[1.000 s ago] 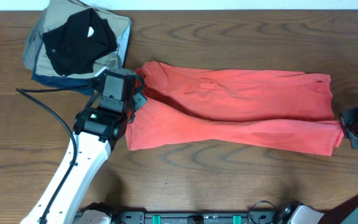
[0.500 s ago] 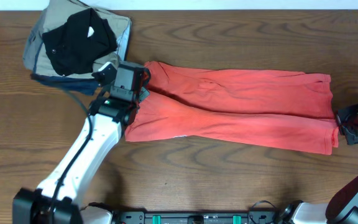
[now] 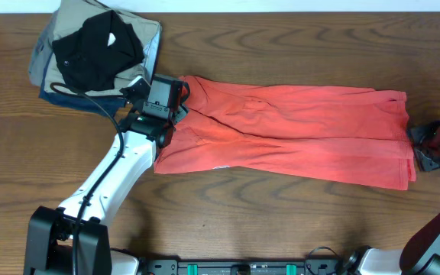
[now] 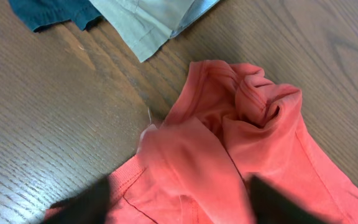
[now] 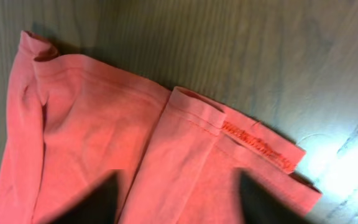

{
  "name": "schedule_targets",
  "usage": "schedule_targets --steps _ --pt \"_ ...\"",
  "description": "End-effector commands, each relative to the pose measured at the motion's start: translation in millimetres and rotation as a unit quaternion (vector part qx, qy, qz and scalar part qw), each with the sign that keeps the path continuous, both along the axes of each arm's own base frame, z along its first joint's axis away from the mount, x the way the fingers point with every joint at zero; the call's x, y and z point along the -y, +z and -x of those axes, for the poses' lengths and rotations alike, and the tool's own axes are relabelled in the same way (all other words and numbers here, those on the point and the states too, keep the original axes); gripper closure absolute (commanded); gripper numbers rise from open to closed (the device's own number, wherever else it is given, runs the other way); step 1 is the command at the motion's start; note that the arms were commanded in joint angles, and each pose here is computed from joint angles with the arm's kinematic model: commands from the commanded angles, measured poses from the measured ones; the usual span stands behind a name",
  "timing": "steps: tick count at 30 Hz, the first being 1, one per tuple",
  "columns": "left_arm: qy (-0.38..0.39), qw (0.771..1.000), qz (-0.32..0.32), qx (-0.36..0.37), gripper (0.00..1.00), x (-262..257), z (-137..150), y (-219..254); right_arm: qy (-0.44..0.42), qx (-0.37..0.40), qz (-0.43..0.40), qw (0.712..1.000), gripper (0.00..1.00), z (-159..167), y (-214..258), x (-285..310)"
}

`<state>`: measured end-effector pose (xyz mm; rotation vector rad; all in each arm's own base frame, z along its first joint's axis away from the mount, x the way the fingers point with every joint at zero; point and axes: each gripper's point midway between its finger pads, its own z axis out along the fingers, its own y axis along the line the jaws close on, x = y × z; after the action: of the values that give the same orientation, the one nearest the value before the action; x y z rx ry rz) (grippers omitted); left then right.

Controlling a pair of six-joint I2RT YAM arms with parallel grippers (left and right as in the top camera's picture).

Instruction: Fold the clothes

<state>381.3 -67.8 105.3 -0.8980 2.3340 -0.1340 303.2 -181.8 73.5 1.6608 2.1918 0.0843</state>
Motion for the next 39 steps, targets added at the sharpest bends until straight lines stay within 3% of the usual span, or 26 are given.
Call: schedule_targets --steps 1,7,18,29,34,39 --pt "-0.016 1.000 -0.026 -0.001 0.03 -5 -1 1 0.021 -0.004 0.010 1.000 0.16 -6 0 -3" --pt "-0.038 0.999 -0.030 0.017 0.00 -2 -5 15 0.047 0.000 0.004 0.999 0.14 -9 0 -8" --pt "-0.233 0.970 -0.010 0.070 0.02 54 -34 20 0.114 0.013 -0.023 0.993 0.16 -17 0 -32" --pt "-0.285 0.957 -0.056 0.022 0.01 44 -47 -28 0.154 -0.003 -0.029 0.988 0.17 -20 -3 -57" --pt "-0.314 0.946 -0.062 0.040 0.01 51 -57 -30 0.167 -0.006 -0.031 0.986 0.17 -22 -4 -66" --pt "-0.315 0.945 -0.062 0.061 0.08 54 -65 -25 0.177 -0.010 -0.030 0.984 0.18 -21 -4 -69"
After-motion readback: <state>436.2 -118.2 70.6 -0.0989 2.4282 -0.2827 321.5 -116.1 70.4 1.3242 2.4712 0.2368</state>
